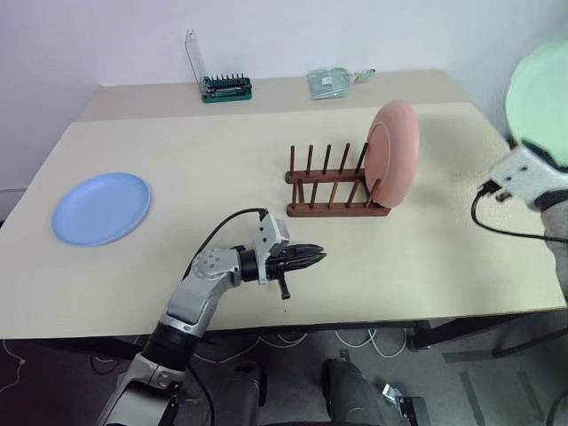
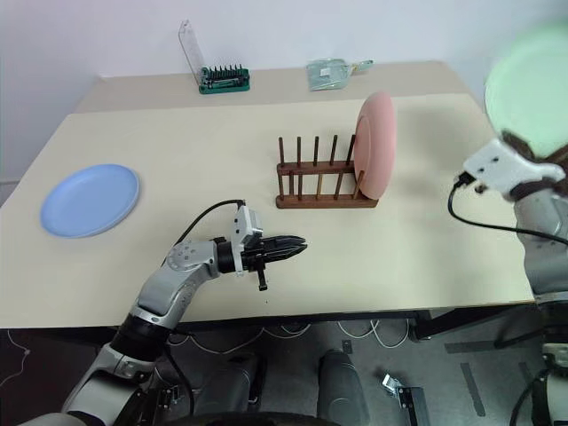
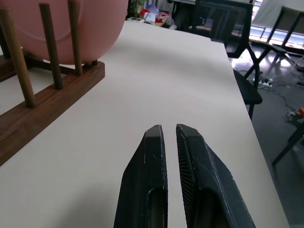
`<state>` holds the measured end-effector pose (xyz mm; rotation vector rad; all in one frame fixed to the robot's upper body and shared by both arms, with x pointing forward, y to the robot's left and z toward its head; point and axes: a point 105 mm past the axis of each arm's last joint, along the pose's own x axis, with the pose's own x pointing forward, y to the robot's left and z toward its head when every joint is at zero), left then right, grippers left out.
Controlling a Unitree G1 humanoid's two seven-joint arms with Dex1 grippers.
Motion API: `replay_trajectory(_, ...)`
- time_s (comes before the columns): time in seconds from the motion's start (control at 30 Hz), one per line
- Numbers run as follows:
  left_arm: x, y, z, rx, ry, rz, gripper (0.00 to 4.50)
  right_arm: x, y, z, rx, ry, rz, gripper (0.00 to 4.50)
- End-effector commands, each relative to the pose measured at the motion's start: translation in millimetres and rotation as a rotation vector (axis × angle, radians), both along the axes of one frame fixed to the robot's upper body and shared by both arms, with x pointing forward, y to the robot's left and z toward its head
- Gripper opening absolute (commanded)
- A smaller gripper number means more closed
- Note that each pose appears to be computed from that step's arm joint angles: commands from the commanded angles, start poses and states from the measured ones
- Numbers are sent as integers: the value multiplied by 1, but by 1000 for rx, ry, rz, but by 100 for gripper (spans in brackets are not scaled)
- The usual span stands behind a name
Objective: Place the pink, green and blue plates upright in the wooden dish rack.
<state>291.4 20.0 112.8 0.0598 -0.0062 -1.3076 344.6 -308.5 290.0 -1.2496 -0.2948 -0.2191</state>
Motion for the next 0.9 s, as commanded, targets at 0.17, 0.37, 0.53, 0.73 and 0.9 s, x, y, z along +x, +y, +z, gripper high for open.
replay_trajectory(0.17, -1, -1, 9, -21, -27, -9, 41, -38, 126, 59, 401, 20, 751, 5)
replay_trajectory(0.37, 0, 1, 9, -23, -22, 10, 41, -74, 190, 65, 784, 294, 1257, 5)
replay_trajectory(0.53, 1, 1, 9, -24, -20, 14, 41, -66, 211, 23, 950, 590, 1306, 5)
replay_trajectory(0.73, 3, 2, 9, -23, -21, 24, 41, -31, 192, 11, 1197, 614, 1237, 5)
replay_trajectory(0.9, 3, 4, 10, -22, -24, 30, 41, -23, 187, 2, 1238, 648, 1216, 5)
